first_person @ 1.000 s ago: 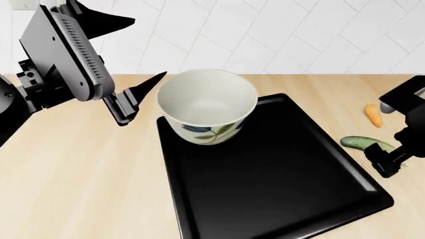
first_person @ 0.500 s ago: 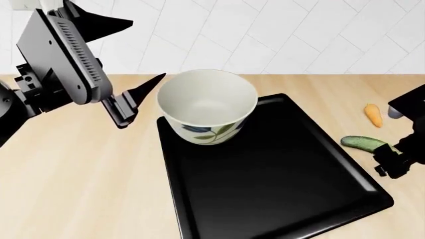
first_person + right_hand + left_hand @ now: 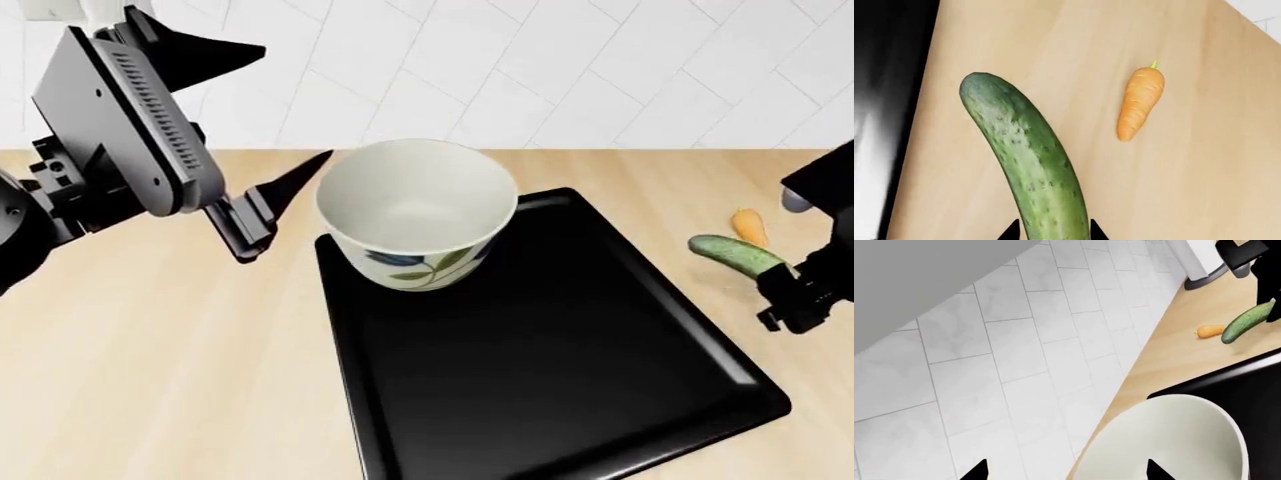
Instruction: Place the two vegetables and bowl onto the tray for setting up a vegetable dip station.
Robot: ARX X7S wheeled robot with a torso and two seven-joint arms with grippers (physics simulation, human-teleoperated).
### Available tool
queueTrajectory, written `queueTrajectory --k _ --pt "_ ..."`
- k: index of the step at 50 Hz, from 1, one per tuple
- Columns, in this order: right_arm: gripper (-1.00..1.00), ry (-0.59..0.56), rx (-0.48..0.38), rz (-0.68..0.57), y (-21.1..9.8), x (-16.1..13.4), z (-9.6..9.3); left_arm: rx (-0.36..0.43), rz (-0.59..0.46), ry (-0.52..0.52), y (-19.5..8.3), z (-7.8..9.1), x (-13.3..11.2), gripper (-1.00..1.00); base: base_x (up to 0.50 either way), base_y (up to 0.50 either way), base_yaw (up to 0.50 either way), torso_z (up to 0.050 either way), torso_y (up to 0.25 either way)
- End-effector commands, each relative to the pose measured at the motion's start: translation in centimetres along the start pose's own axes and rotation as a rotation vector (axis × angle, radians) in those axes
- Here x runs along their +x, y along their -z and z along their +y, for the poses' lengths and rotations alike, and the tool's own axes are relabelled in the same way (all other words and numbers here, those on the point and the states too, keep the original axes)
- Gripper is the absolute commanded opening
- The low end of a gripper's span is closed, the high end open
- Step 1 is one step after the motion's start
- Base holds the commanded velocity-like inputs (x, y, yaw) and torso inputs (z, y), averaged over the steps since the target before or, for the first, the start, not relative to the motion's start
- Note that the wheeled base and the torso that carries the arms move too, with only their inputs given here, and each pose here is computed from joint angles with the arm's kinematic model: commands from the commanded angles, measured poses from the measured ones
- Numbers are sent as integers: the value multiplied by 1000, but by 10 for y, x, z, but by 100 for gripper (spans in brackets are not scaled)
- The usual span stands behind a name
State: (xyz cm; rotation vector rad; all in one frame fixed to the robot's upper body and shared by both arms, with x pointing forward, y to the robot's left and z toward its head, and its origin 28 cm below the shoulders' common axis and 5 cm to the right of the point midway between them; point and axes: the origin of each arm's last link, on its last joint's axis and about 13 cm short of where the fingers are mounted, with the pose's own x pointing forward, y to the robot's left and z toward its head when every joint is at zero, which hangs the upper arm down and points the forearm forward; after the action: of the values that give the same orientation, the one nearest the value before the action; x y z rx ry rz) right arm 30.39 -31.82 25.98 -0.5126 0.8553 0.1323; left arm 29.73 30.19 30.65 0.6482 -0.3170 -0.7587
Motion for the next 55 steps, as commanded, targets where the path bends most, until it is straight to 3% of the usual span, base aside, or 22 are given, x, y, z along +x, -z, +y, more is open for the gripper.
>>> queueTrajectory --k 1,4,15,17,23,31,45,55 --pt "-100 43 -151 -129 -49 -51 -17 -11 -10 -1 4 -3 2 100 0 0 0 0 0" --pt "-100 33 -227 -174 -65 -73 -18 -17 -18 2 7 -4 5 100 0 0 0 0 0" --pt "-100 -83 -460 -223 -89 -110 -6 -18 -25 -5 9 -2 8 100 0 0 0 0 0" --pt "-100 -125 -529 -263 -92 -114 3 -16 -26 -9 10 -1 10 100 0 0 0 0 0" --pt "-100 -257 -619 -354 -96 -111 30 -17 -39 -2 11 0 16 100 0 0 0 0 0" --pt "-100 -364 -716 -416 -97 -108 52 -15 -35 -10 9 0 13 100 0 0 0 0 0" --pt "-100 -477 -803 -449 -94 -110 82 -19 -43 -18 9 -1 12 100 0 0 0 0 0" --pt "-100 -604 -893 -520 -106 -95 109 -21 -46 -18 8 -1 11 100 0 0 0 0 0"
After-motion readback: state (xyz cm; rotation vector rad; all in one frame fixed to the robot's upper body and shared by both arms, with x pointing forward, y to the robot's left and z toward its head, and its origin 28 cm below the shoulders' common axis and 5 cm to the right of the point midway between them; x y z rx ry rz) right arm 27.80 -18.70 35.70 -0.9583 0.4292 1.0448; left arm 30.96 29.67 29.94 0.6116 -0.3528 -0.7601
